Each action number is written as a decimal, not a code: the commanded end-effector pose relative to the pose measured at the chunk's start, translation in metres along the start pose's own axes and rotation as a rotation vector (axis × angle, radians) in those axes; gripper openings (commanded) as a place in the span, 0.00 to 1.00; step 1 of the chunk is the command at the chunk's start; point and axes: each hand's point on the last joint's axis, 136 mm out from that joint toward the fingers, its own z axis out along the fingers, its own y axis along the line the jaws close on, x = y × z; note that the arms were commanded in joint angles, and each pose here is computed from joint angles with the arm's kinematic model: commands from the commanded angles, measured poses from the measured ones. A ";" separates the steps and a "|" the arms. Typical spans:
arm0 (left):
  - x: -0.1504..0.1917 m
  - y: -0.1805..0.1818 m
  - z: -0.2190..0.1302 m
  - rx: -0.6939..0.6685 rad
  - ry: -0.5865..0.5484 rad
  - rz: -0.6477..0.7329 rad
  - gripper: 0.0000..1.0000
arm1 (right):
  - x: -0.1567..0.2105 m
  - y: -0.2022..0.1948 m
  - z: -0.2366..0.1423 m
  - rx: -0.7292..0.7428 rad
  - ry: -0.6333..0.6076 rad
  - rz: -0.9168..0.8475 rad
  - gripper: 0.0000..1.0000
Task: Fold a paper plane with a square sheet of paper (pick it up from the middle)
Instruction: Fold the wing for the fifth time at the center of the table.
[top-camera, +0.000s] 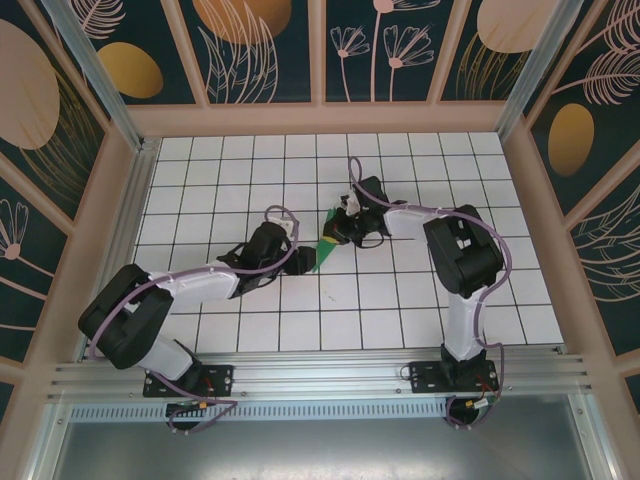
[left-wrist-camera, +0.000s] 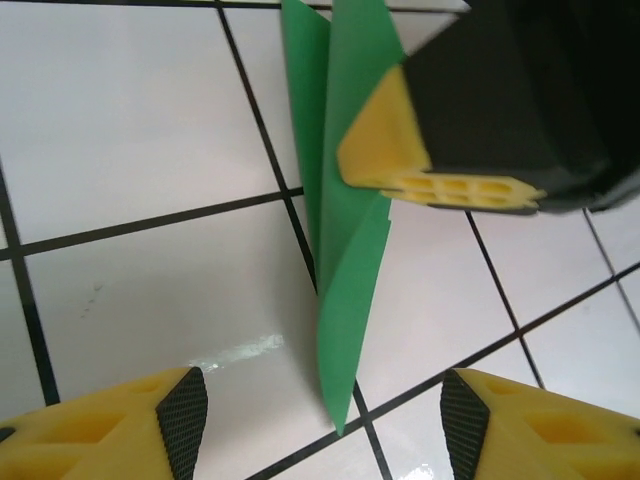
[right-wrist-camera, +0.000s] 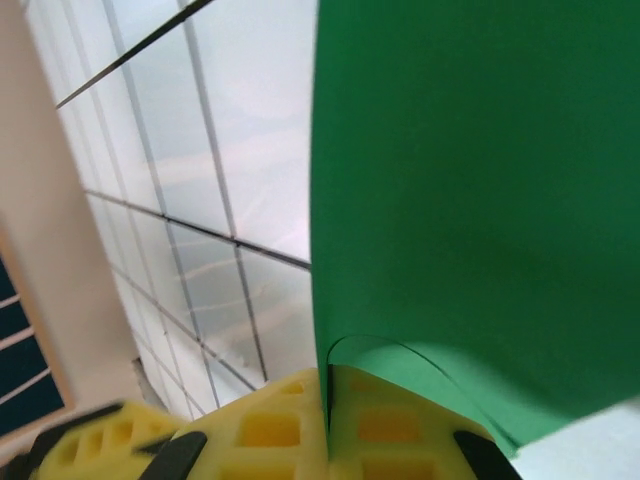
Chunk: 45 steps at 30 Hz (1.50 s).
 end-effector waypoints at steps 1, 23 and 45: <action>-0.011 -0.017 -0.005 0.132 -0.043 -0.163 0.65 | -0.003 0.025 -0.016 -0.127 -0.033 -0.146 0.00; -0.013 -0.018 0.035 0.218 0.015 -0.319 0.41 | 0.006 -0.018 -0.009 -0.210 0.019 -0.215 0.00; -0.039 0.022 0.097 -0.008 0.064 -0.317 0.14 | -0.007 -0.037 0.005 -0.112 0.062 -0.293 0.00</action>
